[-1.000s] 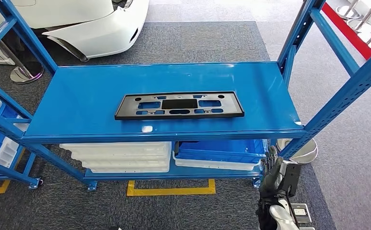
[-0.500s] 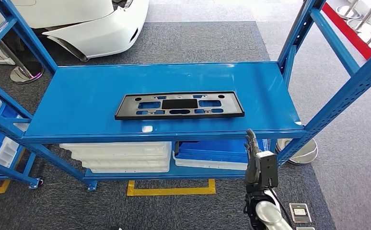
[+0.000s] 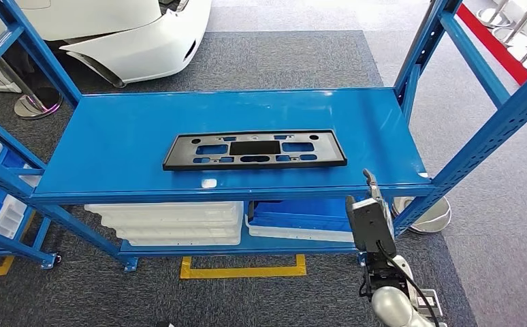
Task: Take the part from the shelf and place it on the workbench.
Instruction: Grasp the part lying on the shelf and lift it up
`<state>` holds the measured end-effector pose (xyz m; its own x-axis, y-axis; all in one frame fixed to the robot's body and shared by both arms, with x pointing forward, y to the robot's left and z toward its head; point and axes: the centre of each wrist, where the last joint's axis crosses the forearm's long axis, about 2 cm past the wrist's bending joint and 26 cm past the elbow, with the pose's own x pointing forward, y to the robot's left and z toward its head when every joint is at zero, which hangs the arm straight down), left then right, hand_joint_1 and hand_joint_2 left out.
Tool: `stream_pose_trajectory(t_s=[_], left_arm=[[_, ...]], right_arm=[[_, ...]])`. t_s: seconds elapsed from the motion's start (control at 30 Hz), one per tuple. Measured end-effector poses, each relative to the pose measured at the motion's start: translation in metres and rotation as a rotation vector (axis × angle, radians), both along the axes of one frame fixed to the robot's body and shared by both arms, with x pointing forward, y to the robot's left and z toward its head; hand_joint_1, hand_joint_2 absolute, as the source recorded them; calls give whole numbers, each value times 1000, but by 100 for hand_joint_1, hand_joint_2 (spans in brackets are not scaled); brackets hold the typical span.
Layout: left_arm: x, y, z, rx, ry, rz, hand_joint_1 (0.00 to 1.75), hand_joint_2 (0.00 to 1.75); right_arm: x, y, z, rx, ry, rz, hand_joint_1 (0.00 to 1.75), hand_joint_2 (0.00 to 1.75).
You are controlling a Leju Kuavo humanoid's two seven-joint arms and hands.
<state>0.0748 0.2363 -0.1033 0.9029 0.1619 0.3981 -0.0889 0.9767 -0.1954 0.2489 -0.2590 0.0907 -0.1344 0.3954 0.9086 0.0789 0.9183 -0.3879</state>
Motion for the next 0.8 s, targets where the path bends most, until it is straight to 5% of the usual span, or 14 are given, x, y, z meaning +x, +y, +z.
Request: stream_pose_trajectory(t_s=[0.2,0.43,0.8], left_arm=[[0,1,0,-17,-9,-8,0,0],[2,1,0,-24,-9,-16,0,0],[13,0,2,-31,-33,-44,0,0]], right_arm=[[14,-30,51,-575,160,-184,0,175],[32,-56,72,-854,239,-228,0,175],[81,-73,96,-1246,258,-126,0,175]])
